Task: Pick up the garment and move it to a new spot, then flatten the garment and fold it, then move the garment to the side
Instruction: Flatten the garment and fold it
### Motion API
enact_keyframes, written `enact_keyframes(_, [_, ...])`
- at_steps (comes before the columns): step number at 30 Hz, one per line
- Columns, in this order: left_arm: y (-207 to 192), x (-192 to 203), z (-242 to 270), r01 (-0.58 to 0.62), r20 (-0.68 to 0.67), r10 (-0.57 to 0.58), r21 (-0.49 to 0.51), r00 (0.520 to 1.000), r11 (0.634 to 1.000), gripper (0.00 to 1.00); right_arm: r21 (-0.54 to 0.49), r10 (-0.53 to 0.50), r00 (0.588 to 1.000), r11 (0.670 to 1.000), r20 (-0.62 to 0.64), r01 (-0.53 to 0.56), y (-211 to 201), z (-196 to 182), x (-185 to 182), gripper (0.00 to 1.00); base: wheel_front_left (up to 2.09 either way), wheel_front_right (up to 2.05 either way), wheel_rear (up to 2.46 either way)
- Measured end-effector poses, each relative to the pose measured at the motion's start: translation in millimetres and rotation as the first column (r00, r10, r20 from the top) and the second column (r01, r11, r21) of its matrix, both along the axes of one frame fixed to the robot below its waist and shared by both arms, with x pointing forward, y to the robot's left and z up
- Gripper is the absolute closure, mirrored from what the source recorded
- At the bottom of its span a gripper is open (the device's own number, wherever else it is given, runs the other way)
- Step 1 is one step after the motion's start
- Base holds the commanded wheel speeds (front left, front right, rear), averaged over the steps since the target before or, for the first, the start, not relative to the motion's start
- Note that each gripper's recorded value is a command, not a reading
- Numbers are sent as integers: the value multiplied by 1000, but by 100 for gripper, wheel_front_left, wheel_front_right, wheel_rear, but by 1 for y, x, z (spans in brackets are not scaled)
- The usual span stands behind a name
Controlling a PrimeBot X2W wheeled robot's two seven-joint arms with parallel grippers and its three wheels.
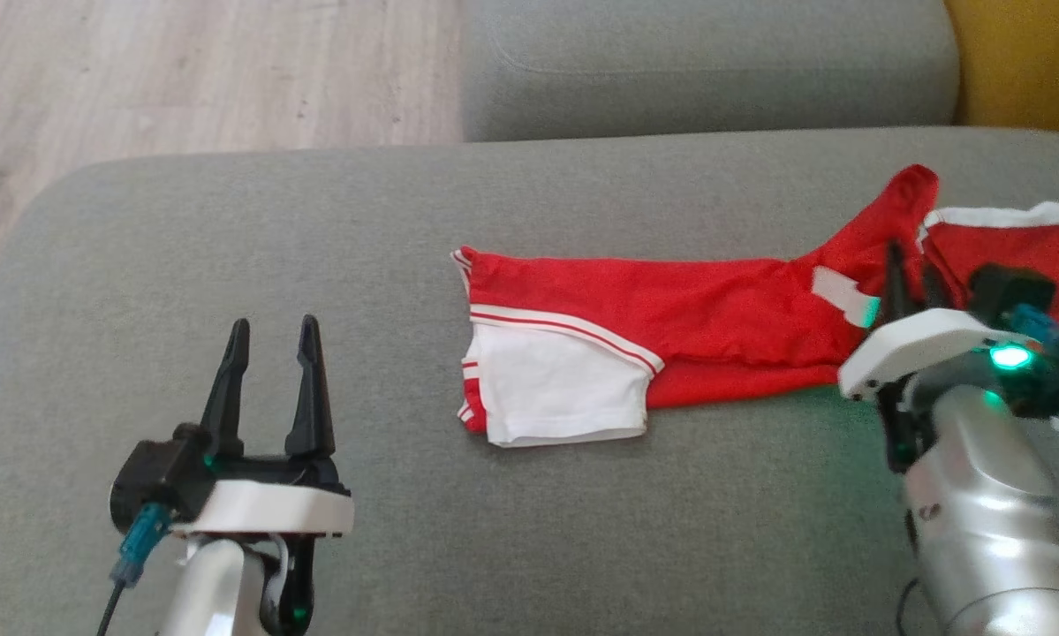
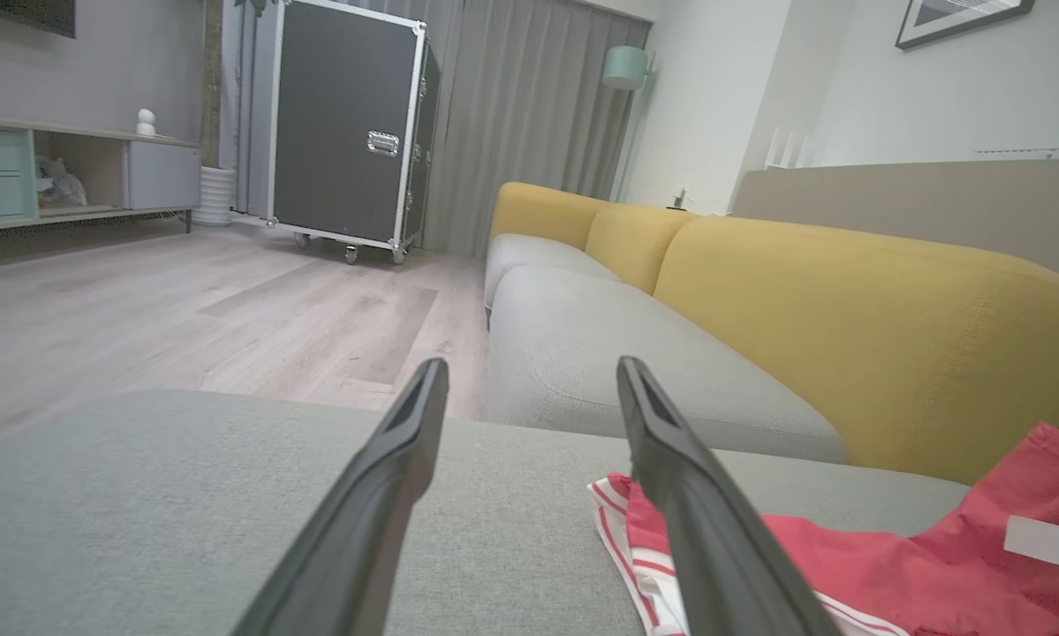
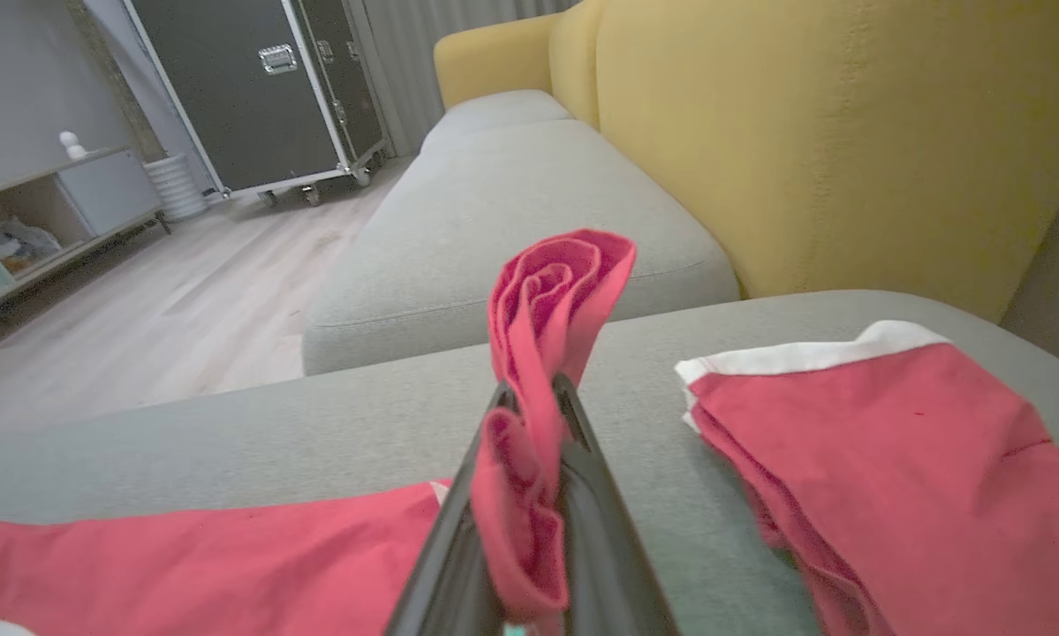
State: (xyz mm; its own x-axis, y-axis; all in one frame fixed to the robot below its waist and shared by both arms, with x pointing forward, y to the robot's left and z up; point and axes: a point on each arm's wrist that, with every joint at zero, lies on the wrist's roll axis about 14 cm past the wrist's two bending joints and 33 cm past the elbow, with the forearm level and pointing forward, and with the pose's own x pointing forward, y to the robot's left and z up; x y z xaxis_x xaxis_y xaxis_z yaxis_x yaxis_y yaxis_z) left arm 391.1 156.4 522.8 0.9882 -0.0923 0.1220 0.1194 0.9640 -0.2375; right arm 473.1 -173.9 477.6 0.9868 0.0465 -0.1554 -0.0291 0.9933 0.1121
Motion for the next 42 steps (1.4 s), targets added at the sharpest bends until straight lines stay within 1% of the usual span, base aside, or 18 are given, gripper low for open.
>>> enact_keyframes(3, [11,-8,2,-32,7,32,12,999,999,0,59,88,996,994,17,-89,36,7,2,100,0,0,0])
enact_keyframes(6, [23,-14,6,-67,19,66,18,998,998,0,95,182,982,978,40,-186,74,16,2,100,0,0,0])
enact_keyframes(11, [40,-24,8,-117,26,116,22,993,993,0,135,305,951,941,56,-310,123,21,-1,100,0,0,0])
enact_keyframes(17, [55,-33,5,-156,16,156,25,988,987,0,166,424,905,891,22,-422,170,9,-10,100,0,0,0])
enact_keyframes(18, [55,-33,5,-156,16,156,25,988,987,0,166,424,905,891,22,-422,170,9,-10,100,0,0,0])
enact_keyframes(25, [70,-35,5,-198,10,198,36,980,979,0,190,555,831,821,-44,-538,218,-15,-28,100,0,0,0])
enact_keyframes(28, [71,-36,2,-202,0,202,42,979,978,0,200,592,803,798,-75,-569,231,-27,-35,100,0,0,0])
enact_keyframes(32, [73,-37,-5,-208,-21,210,47,978,977,0,216,614,780,783,-116,-584,240,-41,-41,100,0,0,0])
enact_keyframes(37, [75,-35,-6,-210,-27,212,50,977,976,0,219,641,756,763,-132,-608,250,-47,-42,100,0,0,0])
enact_keyframes(40, [74,-32,-5,-206,-25,207,52,978,977,0,231,648,747,757,-149,-611,252,-53,-45,100,0,0,0])
enact_keyframes(41, [74,-32,-5,-206,-27,207,51,978,977,0,232,656,740,751,-152,-618,254,-54,-48,41,0,0,0])
enact_keyframes(42, [74,-32,-6,-205,-31,206,51,978,977,0,242,664,733,743,-149,-624,257,-54,-50,41,0,0,0])
